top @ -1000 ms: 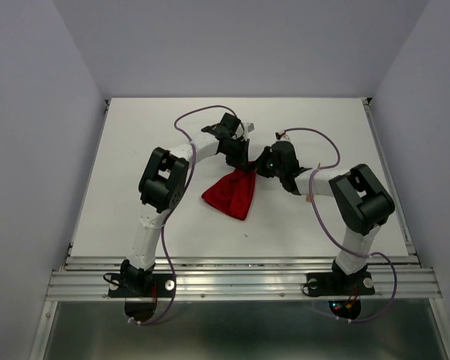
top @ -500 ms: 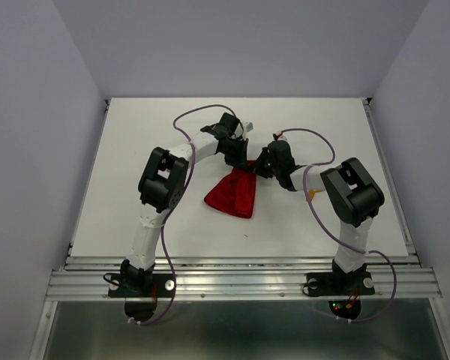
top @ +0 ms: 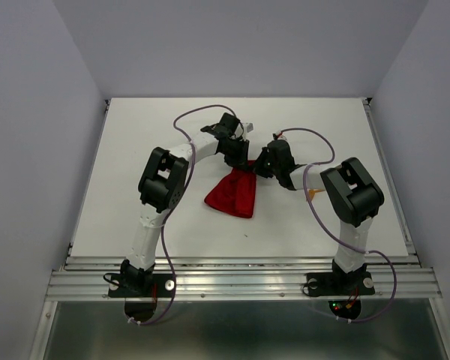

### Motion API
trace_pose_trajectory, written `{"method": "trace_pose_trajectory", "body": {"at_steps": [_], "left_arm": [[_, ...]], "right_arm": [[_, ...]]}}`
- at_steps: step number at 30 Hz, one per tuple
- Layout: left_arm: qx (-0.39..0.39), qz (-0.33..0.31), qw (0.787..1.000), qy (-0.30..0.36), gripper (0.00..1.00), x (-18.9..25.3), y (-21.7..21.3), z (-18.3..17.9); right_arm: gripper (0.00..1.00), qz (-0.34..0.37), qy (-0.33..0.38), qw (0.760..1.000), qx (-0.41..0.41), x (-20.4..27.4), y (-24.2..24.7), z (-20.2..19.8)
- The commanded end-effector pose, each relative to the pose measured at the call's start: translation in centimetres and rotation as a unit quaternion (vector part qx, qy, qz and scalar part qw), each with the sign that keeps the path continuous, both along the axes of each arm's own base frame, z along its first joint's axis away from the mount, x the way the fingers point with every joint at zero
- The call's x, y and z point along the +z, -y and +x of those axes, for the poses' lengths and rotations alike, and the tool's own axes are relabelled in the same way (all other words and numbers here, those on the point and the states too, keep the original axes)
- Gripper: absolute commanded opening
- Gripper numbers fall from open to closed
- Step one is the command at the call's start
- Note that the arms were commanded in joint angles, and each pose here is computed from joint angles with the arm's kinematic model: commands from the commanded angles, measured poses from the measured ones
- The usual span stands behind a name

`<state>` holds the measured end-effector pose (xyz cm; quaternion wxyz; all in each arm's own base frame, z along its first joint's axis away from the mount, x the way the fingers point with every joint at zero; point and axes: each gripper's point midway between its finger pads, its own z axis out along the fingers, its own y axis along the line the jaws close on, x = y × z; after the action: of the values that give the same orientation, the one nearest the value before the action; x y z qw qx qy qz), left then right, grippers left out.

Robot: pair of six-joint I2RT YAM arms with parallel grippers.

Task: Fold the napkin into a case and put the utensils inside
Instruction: Stuff the top corner of the smaller-rectangle-folded napkin into the folded napkin.

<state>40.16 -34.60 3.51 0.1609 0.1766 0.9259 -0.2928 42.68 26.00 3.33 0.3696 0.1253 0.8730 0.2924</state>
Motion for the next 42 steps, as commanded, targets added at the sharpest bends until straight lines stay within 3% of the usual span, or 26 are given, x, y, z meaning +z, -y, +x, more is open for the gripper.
{"method": "trace_pose_trajectory", "body": {"at_steps": [1, 4, 7, 16, 20, 24, 27, 42], "left_arm": [[-0.022, -0.016, 0.999, 0.019, 0.35, 3.0, 1.1, -0.7], [-0.020, -0.012, 0.999, 0.025, 0.51, 3.4, 0.9, -0.6], [-0.016, -0.004, 0.999, 0.036, 0.57, 4.0, 0.5, -0.4], [-0.009, -0.001, 0.999, 0.051, 0.61, 5.4, -0.1, -0.1], [-0.003, 0.000, 0.999, 0.053, 0.48, 5.6, -0.6, -0.1], [0.000, 0.000, 0.999, 0.050, 0.15, 5.5, -0.9, -0.2], [-0.001, 0.002, 0.999, 0.044, 0.00, 5.0, -1.0, -0.5], [0.003, -0.007, 1.000, 0.018, 0.00, 2.7, -0.6, -1.0]], "right_arm": [[0.01, -0.014, -0.021, 1.000, -0.005, -1.1, 0.1, -0.4], [0.01, -0.013, -0.019, 1.000, -0.005, -1.0, 0.1, -0.4], [0.01, -0.013, -0.019, 1.000, -0.006, -0.9, 0.1, -0.4], [0.01, -0.012, -0.019, 1.000, -0.005, -0.8, 0.0, -0.3], [0.01, -0.010, -0.018, 1.000, -0.005, -0.7, 0.0, -0.3], [0.01, -0.008, -0.019, 1.000, -0.004, -0.7, -0.1, -0.3], [0.01, -0.007, -0.017, 1.000, -0.004, -0.5, -0.1, -0.3], [0.01, 0.012, 0.025, 1.000, 0.000, 4.1, -0.3, -0.1]]}}
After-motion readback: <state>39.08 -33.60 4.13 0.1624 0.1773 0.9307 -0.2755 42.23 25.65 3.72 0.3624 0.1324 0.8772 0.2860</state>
